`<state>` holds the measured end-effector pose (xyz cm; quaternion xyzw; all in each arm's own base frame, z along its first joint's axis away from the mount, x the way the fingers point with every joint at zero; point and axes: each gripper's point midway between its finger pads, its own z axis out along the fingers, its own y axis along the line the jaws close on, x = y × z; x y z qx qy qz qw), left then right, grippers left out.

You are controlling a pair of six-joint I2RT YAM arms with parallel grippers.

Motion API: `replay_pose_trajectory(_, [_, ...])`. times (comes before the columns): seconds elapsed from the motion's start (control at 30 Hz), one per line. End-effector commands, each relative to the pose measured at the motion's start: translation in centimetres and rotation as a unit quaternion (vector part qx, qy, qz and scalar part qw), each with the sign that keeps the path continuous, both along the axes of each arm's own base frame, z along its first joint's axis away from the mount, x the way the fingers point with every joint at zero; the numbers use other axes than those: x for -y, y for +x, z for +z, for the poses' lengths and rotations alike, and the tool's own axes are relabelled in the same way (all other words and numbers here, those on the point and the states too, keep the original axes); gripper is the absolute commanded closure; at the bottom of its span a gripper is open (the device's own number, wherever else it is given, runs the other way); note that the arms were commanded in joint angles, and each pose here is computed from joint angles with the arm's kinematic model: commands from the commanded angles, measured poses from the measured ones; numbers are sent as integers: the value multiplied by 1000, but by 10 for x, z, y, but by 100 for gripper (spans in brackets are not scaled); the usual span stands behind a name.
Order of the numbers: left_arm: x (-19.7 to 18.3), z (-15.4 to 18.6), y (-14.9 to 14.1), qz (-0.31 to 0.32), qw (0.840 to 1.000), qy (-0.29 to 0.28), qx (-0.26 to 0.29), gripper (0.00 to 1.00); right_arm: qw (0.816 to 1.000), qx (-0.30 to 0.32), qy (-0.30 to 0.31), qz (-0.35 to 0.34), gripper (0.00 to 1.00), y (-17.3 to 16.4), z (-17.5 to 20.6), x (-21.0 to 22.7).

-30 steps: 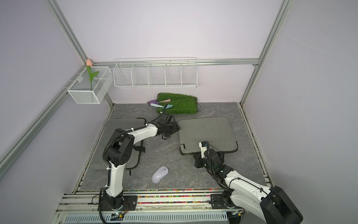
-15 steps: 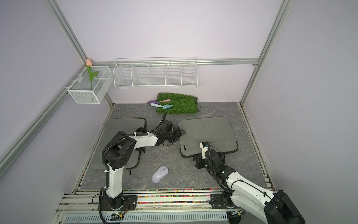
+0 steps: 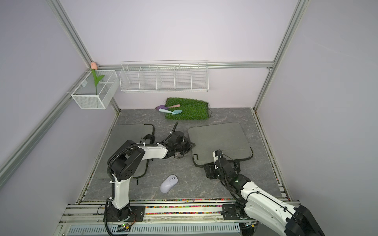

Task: Put the mouse into the laptop bag
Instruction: Zip the zipper on the zippered laptop bag.

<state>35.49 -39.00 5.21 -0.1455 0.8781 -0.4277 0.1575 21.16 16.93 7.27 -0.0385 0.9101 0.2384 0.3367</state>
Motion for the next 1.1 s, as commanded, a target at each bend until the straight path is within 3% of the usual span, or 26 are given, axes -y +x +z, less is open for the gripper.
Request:
replay_pose_trajectory(0.0, [9,22,0,-5,1000,-18,16,82,1000,-19,-3,7,39,-7,-14,-1])
replay_pose_trajectory(0.23, [12,22,-1,-9,1000,-21,12,84,999,-48,-15,15,47,-1,-39,-16])
replay_pose_trajectory(0.77, [16,26,-4,-15,999,-34,8,87,997,-36,-73,-15,60,23,-64,-14])
replay_pose_trajectory(0.93, [15,28,-4,-14,999,-34,7,89,995,-46,-88,-18,77,22,-77,-12])
replay_pose_trajectory(1.07, [14,27,-3,-10,999,-34,5,91,995,-53,-88,-15,81,16,-79,-11])
